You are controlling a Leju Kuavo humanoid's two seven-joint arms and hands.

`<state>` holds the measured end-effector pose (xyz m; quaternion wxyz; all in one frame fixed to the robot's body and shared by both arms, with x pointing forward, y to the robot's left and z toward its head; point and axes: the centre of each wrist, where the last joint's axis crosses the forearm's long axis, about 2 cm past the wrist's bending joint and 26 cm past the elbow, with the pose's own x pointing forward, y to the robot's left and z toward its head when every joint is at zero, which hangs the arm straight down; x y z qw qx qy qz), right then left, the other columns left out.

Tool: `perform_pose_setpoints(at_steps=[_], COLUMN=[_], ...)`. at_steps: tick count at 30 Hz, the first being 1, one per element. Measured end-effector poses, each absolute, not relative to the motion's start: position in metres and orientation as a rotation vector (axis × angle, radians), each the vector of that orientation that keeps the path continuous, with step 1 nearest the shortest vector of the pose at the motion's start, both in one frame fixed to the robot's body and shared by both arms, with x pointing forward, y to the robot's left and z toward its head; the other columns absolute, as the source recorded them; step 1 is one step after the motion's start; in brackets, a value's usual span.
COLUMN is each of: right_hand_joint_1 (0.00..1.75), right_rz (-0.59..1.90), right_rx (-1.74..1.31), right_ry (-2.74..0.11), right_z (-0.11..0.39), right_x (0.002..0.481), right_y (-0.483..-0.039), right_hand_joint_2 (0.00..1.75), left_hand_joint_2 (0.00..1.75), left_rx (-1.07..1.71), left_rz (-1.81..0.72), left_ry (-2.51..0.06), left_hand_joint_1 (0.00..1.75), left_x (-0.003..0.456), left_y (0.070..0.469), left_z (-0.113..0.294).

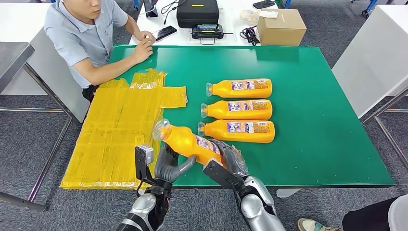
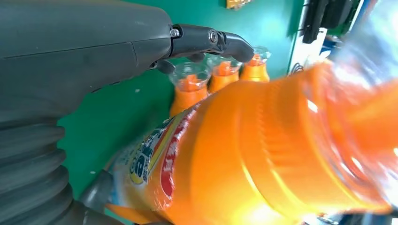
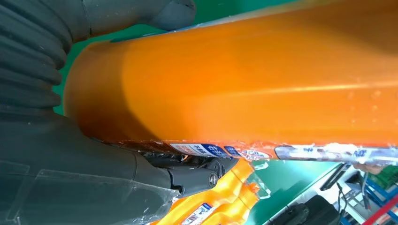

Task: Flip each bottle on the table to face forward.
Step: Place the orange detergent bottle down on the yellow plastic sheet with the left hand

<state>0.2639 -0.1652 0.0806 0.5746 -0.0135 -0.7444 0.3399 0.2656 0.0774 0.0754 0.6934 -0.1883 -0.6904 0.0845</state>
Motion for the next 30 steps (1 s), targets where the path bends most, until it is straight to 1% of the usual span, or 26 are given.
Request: perform_pose_setpoints(at_steps=[5,10,24,25,27,28,29,30], right_hand_joint_1=[1.75,1.75,1.75,1.75,1.72,1.51,1.09,0.65], right_rz=[0.790,0.784,0.750,0.745,0.735,0.732,0.730,0.727], right_rx=[0.016,0.069,0.188,0.192,0.199,0.201,0.202,0.203], right_ry=[-1.749,-1.761,-1.765,-1.766,-1.764,-1.763,-1.761,-1.760], right_z=[0.079,0.076,0.066,0.066,0.065,0.064,0.063,0.062], right_x=[0.266,0.268,0.273,0.273,0.273,0.273,0.273,0.273], right_y=[-0.161,-0.156,-0.149,-0.149,-0.149,-0.150,-0.151,-0.151], right_hand_joint_2=[1.75,1.75,1.75,1.75,1.75,1.75,1.75,1.75], left_hand_joint_2=[1.75,1.75,1.75,1.75,1.75,1.75,1.75,1.75], left_rx=[-0.449,-0.580,-0.691,-0.692,-0.695,-0.698,-0.702,-0.704], left_rz=[0.232,0.279,0.365,0.366,0.367,0.366,0.364,0.361], left_ry=[-1.555,-1.509,-1.482,-1.484,-1.484,-1.484,-1.484,-1.487], left_hand_joint_1=[0.00,0.00,0.01,0.21,1.09,1.51,1.75,1.75], left_x=[0.270,0.271,0.277,0.277,0.277,0.277,0.277,0.277], left_y=[0.072,0.065,0.058,0.058,0.058,0.058,0.059,0.059], left_z=[0.082,0.087,0.093,0.092,0.092,0.091,0.091,0.091])
